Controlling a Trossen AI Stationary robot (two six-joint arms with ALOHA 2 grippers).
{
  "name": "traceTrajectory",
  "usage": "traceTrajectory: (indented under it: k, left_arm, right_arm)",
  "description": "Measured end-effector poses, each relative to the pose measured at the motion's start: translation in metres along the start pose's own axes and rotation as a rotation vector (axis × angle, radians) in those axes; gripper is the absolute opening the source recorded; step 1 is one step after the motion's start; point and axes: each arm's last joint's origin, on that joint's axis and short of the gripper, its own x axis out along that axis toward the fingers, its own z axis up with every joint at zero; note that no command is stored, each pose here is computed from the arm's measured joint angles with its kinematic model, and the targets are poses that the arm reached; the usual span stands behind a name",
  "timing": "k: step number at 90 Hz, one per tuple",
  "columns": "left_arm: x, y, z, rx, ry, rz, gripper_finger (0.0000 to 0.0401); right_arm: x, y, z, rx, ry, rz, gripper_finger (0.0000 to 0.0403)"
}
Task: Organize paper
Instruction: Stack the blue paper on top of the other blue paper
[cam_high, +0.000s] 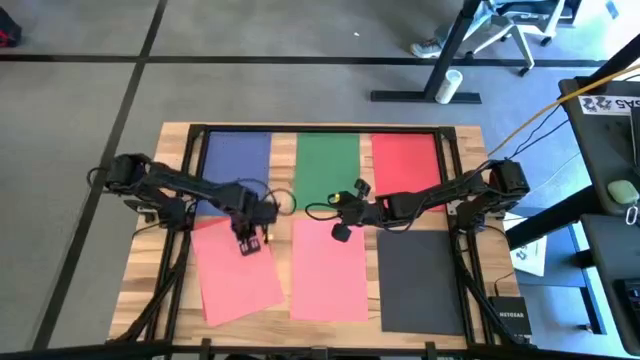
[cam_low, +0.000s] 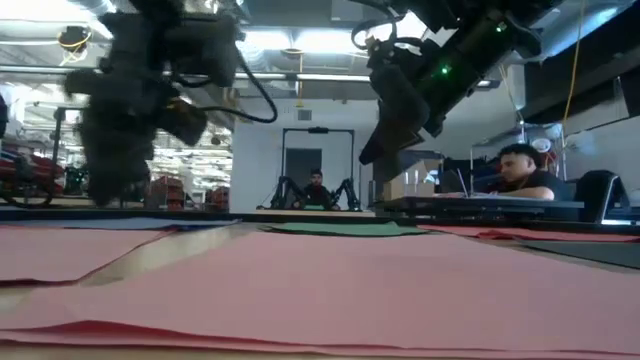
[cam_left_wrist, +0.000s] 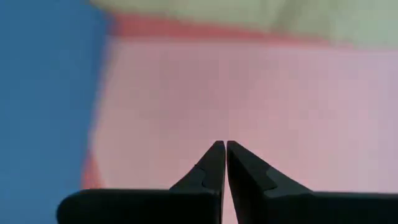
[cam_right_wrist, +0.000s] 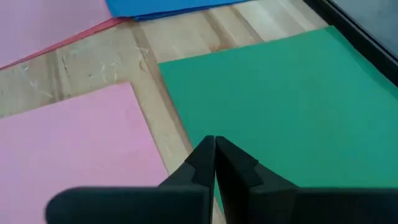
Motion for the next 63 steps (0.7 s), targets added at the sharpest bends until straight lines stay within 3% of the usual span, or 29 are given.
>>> traceTrajectory:
  k: [23, 63]
  left_arm:
    - [0.029, -0.021, -0.021, -0.012, -0.084, -0.030, 0.0000]
    - [0.033, -0.067, -0.064, 0.111, 0.025, -0.096, 0.0000]
  right_arm:
    - [0.000, 0.000, 0.000, -0.001, 0.000, 0.000, 0.0000]
    - [0.000, 0.000, 0.000, -0.005, 0.000, 0.000, 0.0000]
